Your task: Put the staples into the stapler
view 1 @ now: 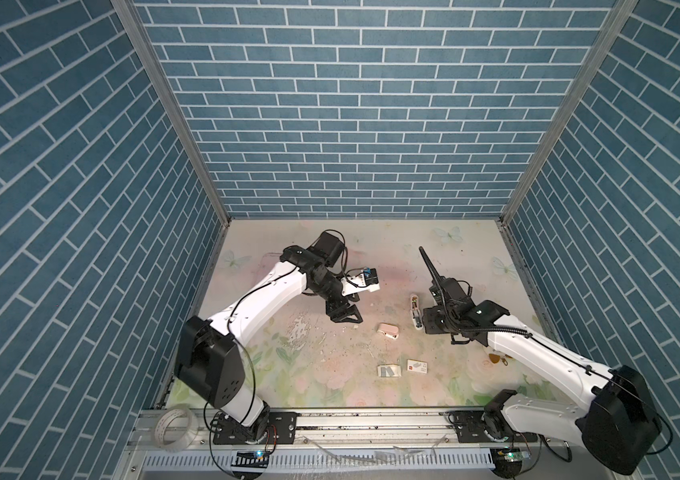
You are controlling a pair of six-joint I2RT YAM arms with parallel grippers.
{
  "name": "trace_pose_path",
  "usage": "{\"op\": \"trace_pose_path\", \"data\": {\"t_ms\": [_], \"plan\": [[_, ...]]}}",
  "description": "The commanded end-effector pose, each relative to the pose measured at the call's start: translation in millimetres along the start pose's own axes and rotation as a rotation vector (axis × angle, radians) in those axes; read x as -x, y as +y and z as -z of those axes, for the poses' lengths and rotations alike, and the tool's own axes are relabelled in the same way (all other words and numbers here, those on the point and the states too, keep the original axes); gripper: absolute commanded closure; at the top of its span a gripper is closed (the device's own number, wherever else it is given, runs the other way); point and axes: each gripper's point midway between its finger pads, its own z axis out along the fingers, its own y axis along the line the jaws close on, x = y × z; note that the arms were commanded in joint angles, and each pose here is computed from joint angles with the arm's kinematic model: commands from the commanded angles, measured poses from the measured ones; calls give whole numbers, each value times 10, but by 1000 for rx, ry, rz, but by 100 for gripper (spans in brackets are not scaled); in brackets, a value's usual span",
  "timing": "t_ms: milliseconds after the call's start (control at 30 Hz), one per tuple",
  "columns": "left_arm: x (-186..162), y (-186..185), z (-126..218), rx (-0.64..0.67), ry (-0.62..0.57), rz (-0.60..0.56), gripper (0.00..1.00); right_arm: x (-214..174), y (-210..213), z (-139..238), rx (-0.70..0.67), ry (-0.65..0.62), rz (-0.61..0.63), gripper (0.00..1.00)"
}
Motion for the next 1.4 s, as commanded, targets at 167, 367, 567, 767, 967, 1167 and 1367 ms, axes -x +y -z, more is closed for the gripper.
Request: {"op": "trace_pose_path", "data": {"t_ms": [167,367,567,767,967,1167,1367], "plan": [[307,202,-710,-2,107,-193,29,-316,-403,532,4,-54,-318,50],[367,247,-1071,-43,133,-226,29,-472,-577,723,24,-112,-399,49],[247,236,-1324,-49,199,-278,30,-536,-603,667,15,-93,-393,48],[177,179,-1474,-30,226,-315,35,-509,-553,565,26,-72,-377,48],[116,153,-1565,-30,256,-330,41,-492,-515,514,42,-63,-376,49],[64,132,-1615,-39,275,-331,51,-509,-523,498,49,-71,-384,49],[-12,112,-1676,-42,299,-342,50,-514,-532,500,49,-74,-386,49]]}}
